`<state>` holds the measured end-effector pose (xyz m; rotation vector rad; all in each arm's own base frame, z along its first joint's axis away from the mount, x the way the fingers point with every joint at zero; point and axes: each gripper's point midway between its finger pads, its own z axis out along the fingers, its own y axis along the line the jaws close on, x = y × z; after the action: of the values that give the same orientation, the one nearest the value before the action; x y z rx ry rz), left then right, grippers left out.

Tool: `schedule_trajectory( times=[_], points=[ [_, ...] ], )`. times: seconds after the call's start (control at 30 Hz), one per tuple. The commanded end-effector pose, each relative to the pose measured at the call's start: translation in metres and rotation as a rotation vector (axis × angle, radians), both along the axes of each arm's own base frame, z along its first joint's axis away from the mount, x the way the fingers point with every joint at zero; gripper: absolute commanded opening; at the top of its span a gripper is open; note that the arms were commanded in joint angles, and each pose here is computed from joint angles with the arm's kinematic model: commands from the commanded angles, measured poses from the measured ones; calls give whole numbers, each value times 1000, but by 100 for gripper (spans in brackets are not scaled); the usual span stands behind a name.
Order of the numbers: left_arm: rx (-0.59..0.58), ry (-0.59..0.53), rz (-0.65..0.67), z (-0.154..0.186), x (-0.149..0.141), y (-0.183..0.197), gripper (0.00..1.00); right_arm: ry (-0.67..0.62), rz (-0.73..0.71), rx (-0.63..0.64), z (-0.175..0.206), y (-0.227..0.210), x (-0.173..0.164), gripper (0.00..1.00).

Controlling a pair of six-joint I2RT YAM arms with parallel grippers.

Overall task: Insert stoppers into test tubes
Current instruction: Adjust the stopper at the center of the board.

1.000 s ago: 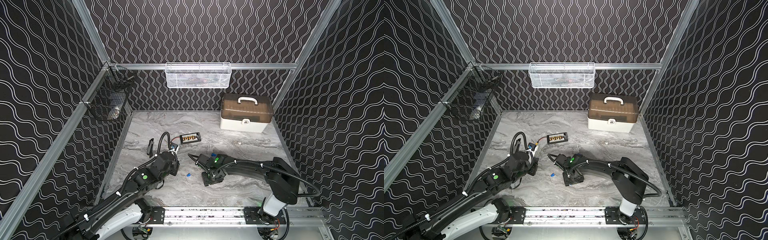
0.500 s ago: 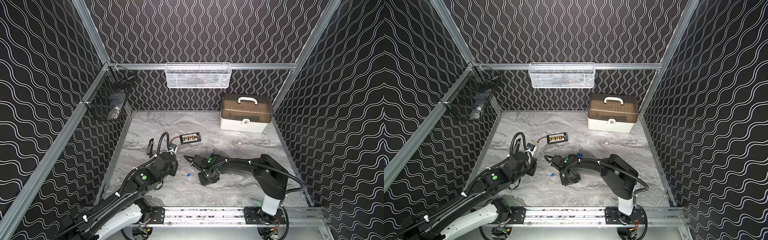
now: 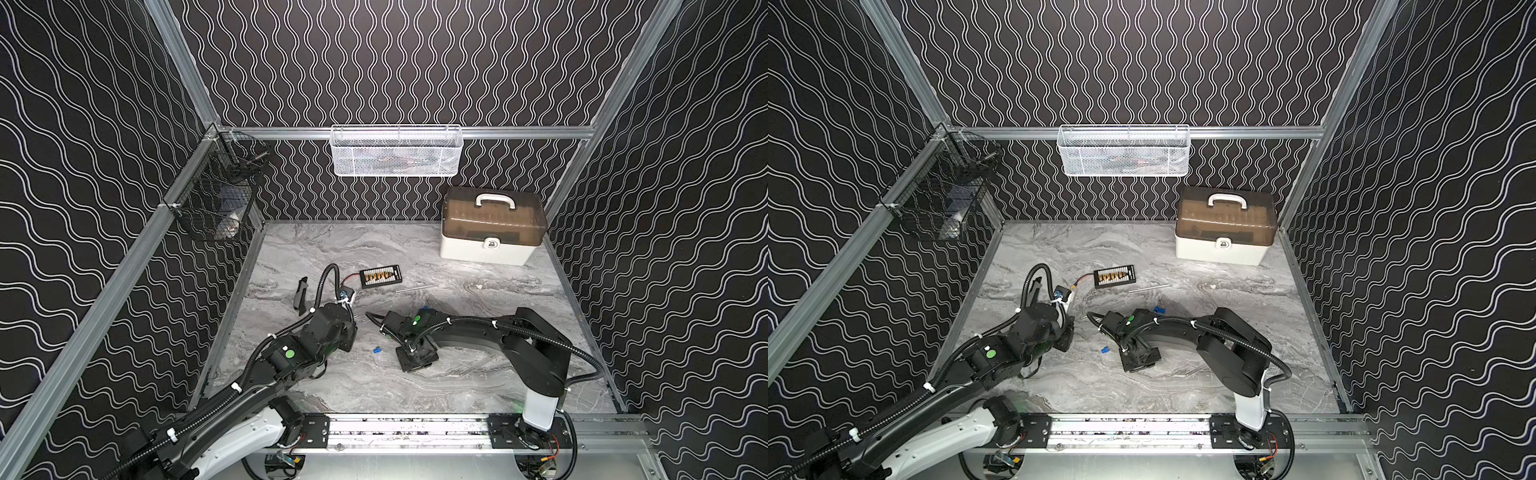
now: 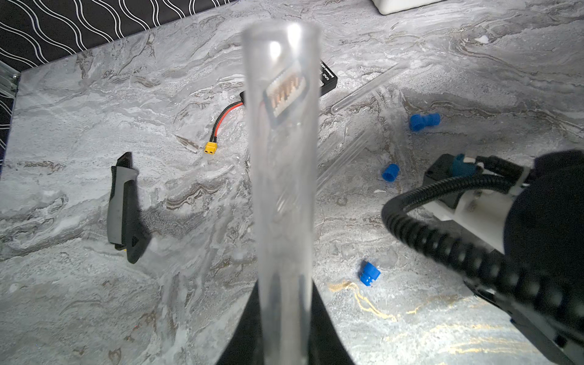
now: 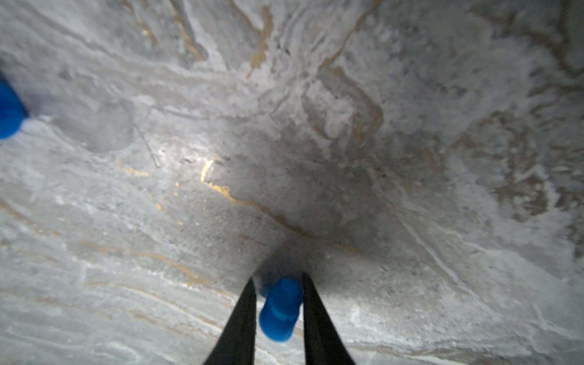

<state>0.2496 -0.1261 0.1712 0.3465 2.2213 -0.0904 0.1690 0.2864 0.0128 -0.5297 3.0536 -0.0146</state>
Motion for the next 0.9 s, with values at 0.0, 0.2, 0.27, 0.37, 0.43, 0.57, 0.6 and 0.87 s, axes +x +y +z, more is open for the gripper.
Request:
schedule_trajectory(
  times=[0.0,0.2,0.27,0.37,0.43,0.57,0.6,0.87],
  points=[
    [3,-21,-1,6,4,-1,0,12,1,-41,-2,-9,-4,19],
    [5,-38,13,7,5,2,0,3,15,-30,1,-9,-3,14],
    [9,-42,18,7,5,4,0,-19,41,-23,7,-7,1,14],
    [16,-52,25,9,4,7,0,-58,159,16,18,3,11,14],
    [18,-61,29,11,4,9,0,-56,325,77,26,16,10,15],
    [14,-71,44,11,1,14,0,-81,595,163,38,31,18,14],
    [12,-72,48,11,0,15,0,-92,642,170,38,32,23,14],
    [6,-89,72,15,-5,23,0,-138,842,239,29,36,47,15]
  ],
)
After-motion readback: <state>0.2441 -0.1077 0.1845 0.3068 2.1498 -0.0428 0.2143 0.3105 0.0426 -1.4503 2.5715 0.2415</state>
